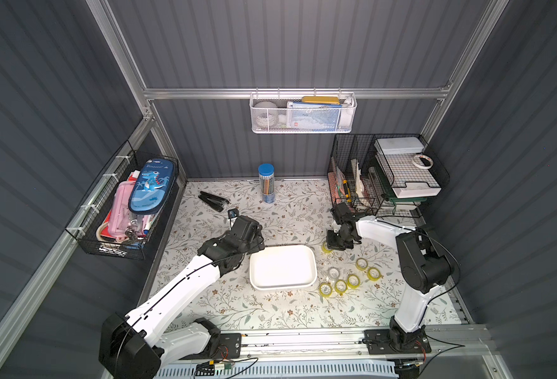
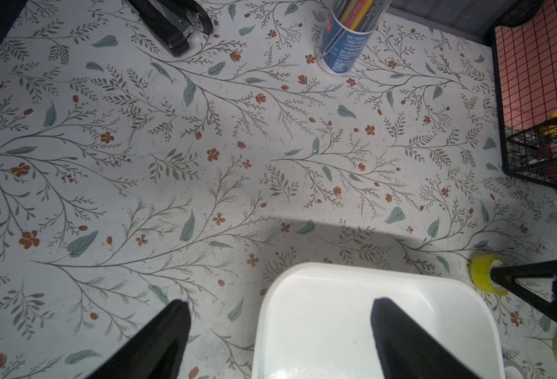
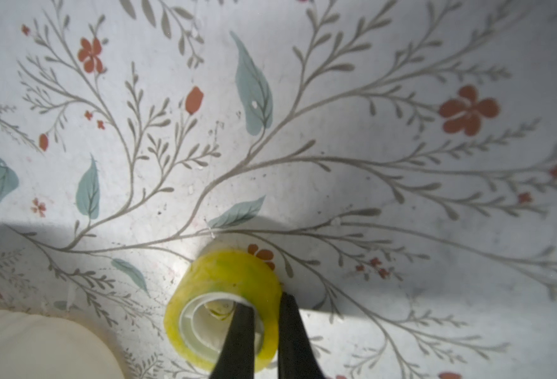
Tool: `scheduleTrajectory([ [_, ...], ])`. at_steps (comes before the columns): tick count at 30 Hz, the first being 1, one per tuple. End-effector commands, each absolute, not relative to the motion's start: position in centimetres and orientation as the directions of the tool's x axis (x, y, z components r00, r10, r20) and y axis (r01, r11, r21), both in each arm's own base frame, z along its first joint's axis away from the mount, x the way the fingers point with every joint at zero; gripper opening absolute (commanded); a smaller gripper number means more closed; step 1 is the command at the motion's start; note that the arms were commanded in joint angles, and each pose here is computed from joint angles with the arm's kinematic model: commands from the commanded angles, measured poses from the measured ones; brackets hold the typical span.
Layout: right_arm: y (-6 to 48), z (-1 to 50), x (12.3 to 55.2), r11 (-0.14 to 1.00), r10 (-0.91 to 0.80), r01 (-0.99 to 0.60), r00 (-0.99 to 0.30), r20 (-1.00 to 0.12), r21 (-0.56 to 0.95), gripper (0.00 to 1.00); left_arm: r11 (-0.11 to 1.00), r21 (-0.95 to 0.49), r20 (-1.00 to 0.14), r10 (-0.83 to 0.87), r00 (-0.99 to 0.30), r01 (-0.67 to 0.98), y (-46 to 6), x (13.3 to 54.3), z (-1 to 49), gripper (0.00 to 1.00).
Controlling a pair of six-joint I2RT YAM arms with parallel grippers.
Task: Put the transparent tape into the storage box
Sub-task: Pick up the tape at the center of the board, then place the tape in the storage box.
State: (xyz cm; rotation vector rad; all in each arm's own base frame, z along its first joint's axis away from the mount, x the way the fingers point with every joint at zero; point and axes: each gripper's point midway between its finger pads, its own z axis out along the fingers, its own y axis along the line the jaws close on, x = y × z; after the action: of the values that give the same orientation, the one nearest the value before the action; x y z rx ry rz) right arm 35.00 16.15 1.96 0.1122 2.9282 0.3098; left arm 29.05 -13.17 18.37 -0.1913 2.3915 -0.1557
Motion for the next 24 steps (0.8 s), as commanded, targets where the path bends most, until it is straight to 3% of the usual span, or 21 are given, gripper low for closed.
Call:
scheduleTrajectory([
  [1,15.7,1.5,34.6,0.984,0.075,0.047,-0.983,-0.165,0.170,0.00,0.988,-0.141,-0.666,-0.141,-0.732,-0.063,-13.3,29.0,18.0,0.92],
  [12,18.0,11.4,35.8,0.987,-0.038,-0.089,-0.940,-0.339,0.136,0.00,0.989,-0.143,-0.692,-0.124,-0.712,-0.032,-13.6,29.4,19.7,0.93],
  [18,22.9,13.8,32.6,0.946,-0.241,-0.295,-0.917,-0.319,0.135,0.00,0.990,-0.128,-0.702,-0.132,-0.700,-0.059,-13.0,29.5,20.6,0.93],
  [24,28.0,12.3,28.7,0.874,-0.421,-0.464,-0.871,-0.251,0.143,0.00,0.986,-0.146,-0.718,-0.161,-0.677,-0.080,-12.7,29.5,22.0,0.93],
])
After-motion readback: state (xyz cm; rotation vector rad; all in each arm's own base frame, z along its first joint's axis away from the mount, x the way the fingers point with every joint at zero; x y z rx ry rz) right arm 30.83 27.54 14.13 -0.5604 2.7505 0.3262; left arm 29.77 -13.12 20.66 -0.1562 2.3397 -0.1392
